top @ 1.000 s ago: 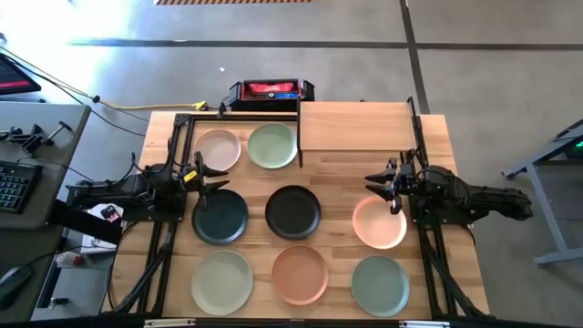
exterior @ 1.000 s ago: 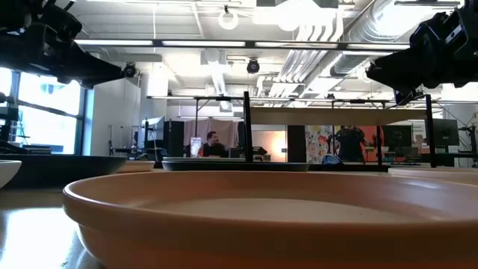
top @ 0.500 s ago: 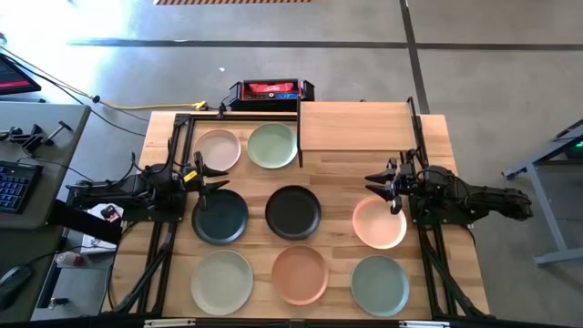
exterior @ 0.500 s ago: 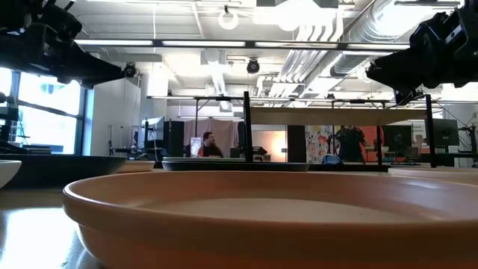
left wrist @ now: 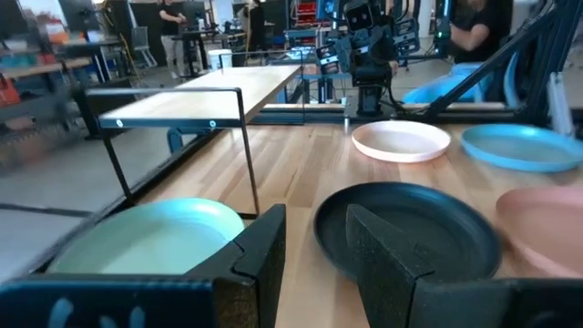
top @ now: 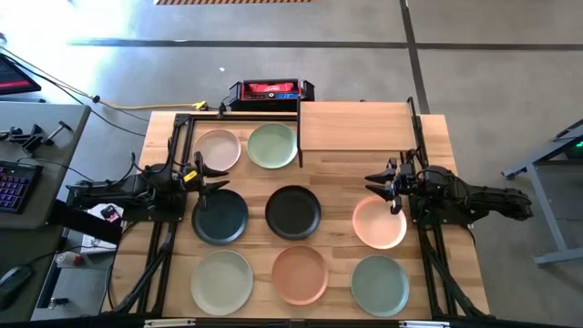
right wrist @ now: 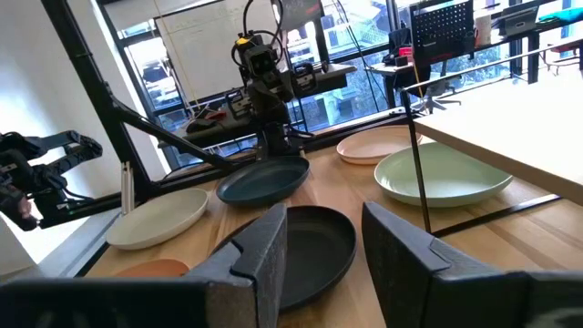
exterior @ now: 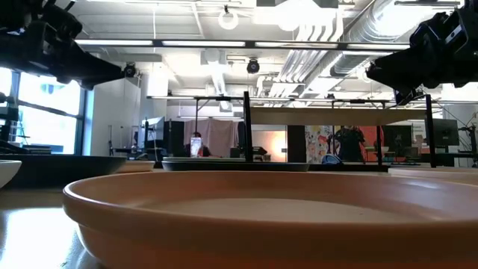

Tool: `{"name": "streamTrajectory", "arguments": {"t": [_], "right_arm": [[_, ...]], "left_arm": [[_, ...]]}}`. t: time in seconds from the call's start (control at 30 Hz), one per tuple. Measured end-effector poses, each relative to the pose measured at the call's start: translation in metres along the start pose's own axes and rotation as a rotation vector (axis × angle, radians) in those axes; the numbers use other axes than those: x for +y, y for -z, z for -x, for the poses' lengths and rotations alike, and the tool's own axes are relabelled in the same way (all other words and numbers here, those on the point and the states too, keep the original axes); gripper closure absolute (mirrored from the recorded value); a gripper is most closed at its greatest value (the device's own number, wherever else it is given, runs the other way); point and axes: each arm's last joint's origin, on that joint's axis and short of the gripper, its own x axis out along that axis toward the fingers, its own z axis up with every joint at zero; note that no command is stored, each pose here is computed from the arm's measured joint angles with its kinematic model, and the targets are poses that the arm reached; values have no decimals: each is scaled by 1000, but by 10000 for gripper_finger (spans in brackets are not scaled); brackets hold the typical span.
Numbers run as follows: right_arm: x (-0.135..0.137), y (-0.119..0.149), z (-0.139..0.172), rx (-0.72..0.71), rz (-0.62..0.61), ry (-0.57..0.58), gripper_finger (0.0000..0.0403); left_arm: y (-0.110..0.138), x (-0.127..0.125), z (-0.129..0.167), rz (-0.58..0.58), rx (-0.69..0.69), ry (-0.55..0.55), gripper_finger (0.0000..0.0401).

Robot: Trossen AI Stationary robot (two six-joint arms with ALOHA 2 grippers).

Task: Place and stack plates onto a shelf
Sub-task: Put the light orange plate on the shelf

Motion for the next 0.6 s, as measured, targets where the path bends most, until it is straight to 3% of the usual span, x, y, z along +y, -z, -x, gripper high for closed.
{"name": "streamTrajectory", "arguments": {"t": [0.43, 0.6], "right_arm": [[0, 0, 0, 0, -3, 0, 275], [0, 0, 0, 0, -97, 0, 275]], "left_arm": [[-11, 3, 1, 668, -133, -45, 295], [-13, 3, 1, 659, -154, -49, 295]]}}
